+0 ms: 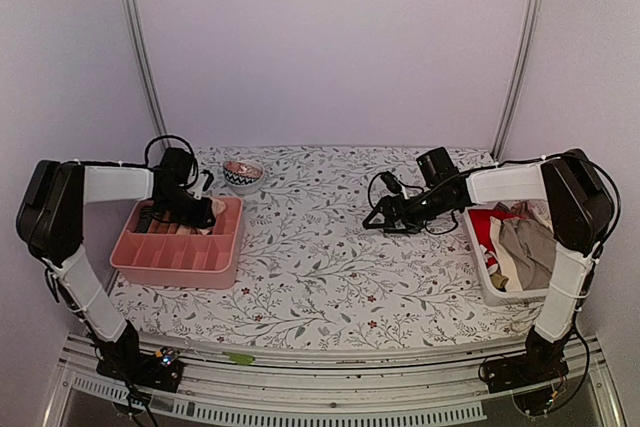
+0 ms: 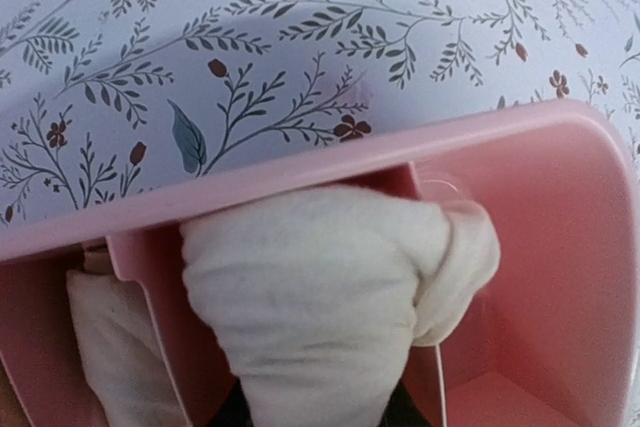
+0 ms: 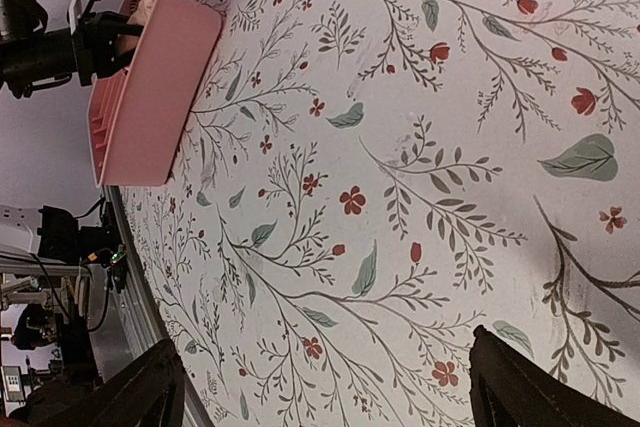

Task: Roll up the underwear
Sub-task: Place the underwear in the storage box.

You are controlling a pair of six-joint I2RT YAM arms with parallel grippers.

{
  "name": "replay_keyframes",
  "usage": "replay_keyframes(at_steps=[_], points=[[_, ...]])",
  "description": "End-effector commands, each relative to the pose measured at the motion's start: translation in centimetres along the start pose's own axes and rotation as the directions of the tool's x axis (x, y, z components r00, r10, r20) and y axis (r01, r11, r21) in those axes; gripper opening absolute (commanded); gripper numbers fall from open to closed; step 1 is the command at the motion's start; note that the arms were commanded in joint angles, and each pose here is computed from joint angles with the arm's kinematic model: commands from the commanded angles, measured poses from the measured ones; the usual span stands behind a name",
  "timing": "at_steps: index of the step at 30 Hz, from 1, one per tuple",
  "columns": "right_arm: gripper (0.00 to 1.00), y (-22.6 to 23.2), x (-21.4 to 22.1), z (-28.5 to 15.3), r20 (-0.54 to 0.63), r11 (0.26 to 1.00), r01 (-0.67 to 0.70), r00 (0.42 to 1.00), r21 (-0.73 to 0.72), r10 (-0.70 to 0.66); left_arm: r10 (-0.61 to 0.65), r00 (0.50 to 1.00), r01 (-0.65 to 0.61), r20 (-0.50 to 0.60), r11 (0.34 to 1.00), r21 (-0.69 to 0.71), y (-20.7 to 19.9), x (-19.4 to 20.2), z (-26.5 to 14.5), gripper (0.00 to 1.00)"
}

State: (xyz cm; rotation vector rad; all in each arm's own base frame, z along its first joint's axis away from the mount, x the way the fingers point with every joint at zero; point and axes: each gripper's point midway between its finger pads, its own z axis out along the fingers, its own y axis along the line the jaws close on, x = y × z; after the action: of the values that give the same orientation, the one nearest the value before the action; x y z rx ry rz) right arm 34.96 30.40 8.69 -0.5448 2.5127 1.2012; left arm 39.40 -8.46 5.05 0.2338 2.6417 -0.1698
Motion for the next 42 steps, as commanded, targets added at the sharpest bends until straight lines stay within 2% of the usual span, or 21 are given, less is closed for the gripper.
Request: replay_keyframes(at_steps=[1, 7, 13, 20, 25, 29, 34, 37, 42], points=[[0.99, 0.6, -0.2, -0.9, 0.016, 1.000, 0.011, 1.000, -0.012, -0.011, -0.075, 0.994, 0.067, -0.078, 0.993, -0.099, 2.2, 2.4, 3.1, 0.00], [0.99, 0.6, -0.1, -1.2, 0.016, 1.000, 0.009, 1.000, -0.002, -0.009, -0.112, 0.983, 0.081, -0.146, 0.976, -0.200, 3.9, 4.8, 4.5, 0.00], [0.99, 0.6, -0.1, -1.2, 0.015, 1.000, 0.008, 1.000, 0.003, -0.008, -0.101, 0.985, 0.067, -0.139, 0.971, -0.228, 4.2, 3.6, 4.4, 0.00], [0.99, 0.8, -0.5, -1.4, 0.025, 1.000, 0.017, 1.000, 0.006, -0.017, 0.002, 0.999, 0.001, 0.038, 0.997, -0.075, 0.2, -3.2, -1.7, 0.00], [0.99, 0.9, -0.6, -1.5, 0.028, 1.000, 0.027, 0.999, 0.005, -0.027, 0.044, 0.993, -0.029, 0.112, 0.991, -0.131, 0.5, -5.3, -6.3, 0.00], [0.99, 1.1, -0.8, -1.6, 0.039, 0.999, 0.033, 0.999, 0.000, -0.033, 0.077, 0.990, -0.033, 0.119, 0.941, -0.336, 3.6, -5.3, -8.5, 0.00], [0.99, 1.2, -0.9, -1.6, 0.047, 0.999, 0.031, 0.998, -0.011, -0.031, 0.140, 0.990, -0.102, 0.025, 0.821, -0.562, 6.2, -4.3, -8.3, 0.00], [0.99, 1.4, -0.9, -1.7, 0.055, 0.999, 0.031, 0.998, -0.013, -0.030, 0.130, 0.991, -0.115, -0.018, 0.790, -0.602, 6.5, -3.5, -7.6, 0.00], [0.99, 1.5, -0.6, -2.1, 0.062, 1.000, 0.025, 0.998, -0.008, -0.025, 0.197, 0.977, -0.201, -0.079, 0.742, -0.639, 5.6, -2.7, -5.7, 0.00]])
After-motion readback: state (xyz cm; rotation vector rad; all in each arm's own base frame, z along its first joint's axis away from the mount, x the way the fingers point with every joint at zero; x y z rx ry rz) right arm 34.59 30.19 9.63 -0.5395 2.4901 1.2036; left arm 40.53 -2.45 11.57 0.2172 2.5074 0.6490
